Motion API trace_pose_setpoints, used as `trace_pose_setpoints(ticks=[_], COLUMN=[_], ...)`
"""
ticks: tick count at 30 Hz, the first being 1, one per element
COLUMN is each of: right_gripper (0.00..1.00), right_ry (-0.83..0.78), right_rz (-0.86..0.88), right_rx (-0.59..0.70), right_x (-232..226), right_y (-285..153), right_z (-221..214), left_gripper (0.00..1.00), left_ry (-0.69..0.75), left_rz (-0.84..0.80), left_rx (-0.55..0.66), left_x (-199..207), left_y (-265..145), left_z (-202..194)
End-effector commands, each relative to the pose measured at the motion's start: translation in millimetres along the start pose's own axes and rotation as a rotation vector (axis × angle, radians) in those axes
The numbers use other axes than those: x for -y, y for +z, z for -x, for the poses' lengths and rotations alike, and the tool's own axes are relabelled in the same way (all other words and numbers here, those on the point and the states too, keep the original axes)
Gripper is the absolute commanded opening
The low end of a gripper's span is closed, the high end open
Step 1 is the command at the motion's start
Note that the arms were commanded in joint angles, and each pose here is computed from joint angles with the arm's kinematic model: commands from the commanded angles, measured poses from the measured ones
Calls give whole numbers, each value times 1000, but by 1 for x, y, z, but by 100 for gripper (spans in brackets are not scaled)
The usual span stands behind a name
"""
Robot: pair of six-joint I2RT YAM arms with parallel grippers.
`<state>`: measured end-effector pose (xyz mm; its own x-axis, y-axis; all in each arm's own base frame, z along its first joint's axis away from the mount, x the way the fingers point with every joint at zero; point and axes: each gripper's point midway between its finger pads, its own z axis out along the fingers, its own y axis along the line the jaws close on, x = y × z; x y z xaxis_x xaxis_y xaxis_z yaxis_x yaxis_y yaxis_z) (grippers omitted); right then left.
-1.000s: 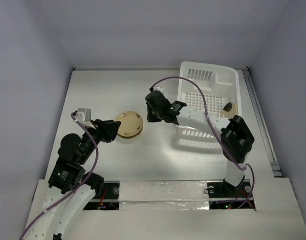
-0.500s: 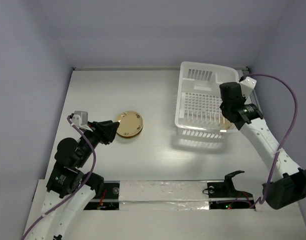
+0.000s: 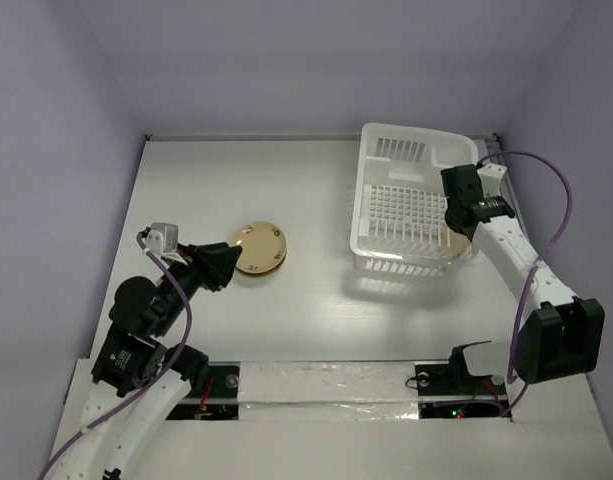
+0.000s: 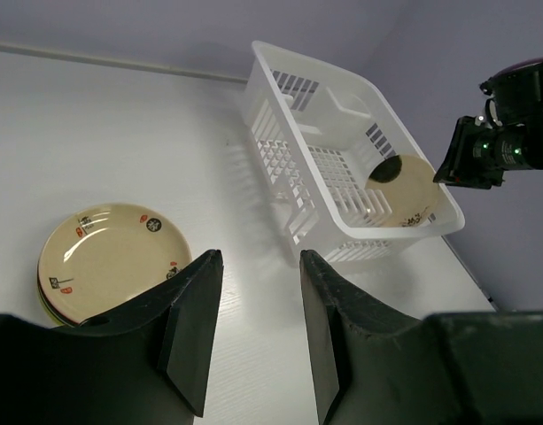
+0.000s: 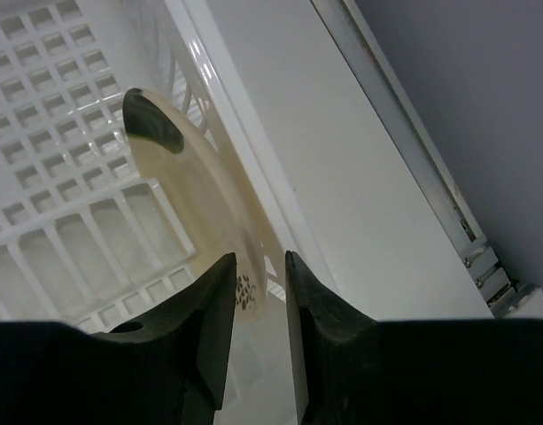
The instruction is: Unload the plates from the dish rack
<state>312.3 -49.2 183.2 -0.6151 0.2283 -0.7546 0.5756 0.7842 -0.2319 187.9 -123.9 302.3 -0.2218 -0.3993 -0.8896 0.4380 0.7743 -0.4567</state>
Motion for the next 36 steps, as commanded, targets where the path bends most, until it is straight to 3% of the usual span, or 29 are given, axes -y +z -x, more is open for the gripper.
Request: trace_pose_setpoints(ticks=[1,9,11,12,13,16,36], right_gripper=[33,26,16,16,8,0,0], right_ry=[-11,-39,-51,-51,-51,-49,-150], right_rz=[10,-34,-50,-57,-60,-83,-198], right_rx=[23,10,3,4,4,20,121], right_x=[-6,-7,-5,-4,-3,5,18], right_y=[3,14,16,16,15,10,-23], right_z=[14,15,14,14,15,20,34], left_gripper=[37,37,37,37,37,37,37], left_ry=[0,0,0,0,1,0,-3], left_rz=[-30,-27,-27,-27,-29,-27,-20], left_rx=[40,35,31,31,34,31,23], left_x=[7,7,7,7,7,7,5], left_y=[-3,-1,0,0,-1,0,2], left_z=[10,9,8,8,9,8,6])
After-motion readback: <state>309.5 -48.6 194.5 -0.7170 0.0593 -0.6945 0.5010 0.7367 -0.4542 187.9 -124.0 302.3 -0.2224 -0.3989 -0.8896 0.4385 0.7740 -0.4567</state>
